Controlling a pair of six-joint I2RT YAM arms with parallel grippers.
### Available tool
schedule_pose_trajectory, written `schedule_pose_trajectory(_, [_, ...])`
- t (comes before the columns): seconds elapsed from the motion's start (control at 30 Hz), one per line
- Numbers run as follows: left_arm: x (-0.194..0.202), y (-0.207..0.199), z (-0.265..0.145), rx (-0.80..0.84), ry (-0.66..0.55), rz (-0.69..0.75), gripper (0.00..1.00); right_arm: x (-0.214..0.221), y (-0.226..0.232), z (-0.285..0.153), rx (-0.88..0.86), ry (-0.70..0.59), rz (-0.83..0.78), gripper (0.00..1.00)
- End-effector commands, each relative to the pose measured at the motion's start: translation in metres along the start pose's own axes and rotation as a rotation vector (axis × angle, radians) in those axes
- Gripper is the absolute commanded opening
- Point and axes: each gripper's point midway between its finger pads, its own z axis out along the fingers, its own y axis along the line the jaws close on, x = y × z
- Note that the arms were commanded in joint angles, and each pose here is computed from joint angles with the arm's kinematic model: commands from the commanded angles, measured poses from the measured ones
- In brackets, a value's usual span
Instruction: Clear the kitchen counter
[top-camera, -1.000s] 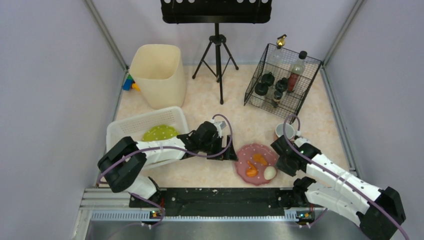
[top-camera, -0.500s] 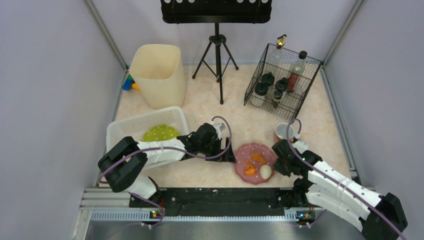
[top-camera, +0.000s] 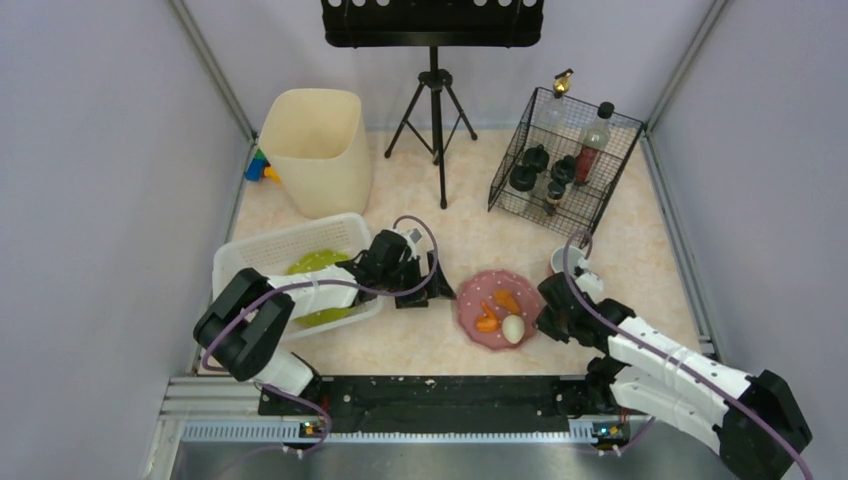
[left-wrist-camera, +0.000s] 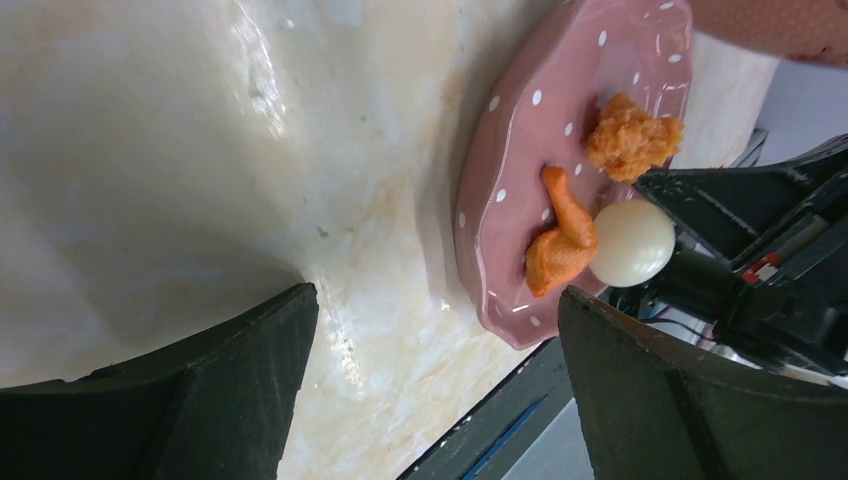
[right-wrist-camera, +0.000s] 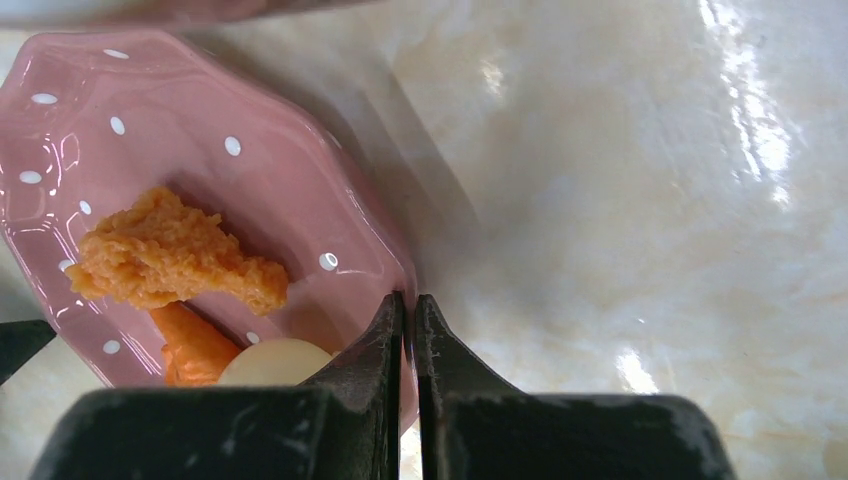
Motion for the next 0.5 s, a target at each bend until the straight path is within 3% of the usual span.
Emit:
schedule_pose_trajectory(0.0, [0.003,0.046,0.007,-0.084,0.024,-0.089,0.96,-0.007,0.018,0.01,-0.037,-0.022,-0.024,0.0])
schedule_pose_trajectory(0.47, [0.008,0.111,-0.037,-0.21,-0.043,-0.214,0.96,-0.011,0.064,0.03,-0.117,-0.009,-0.08,0.0])
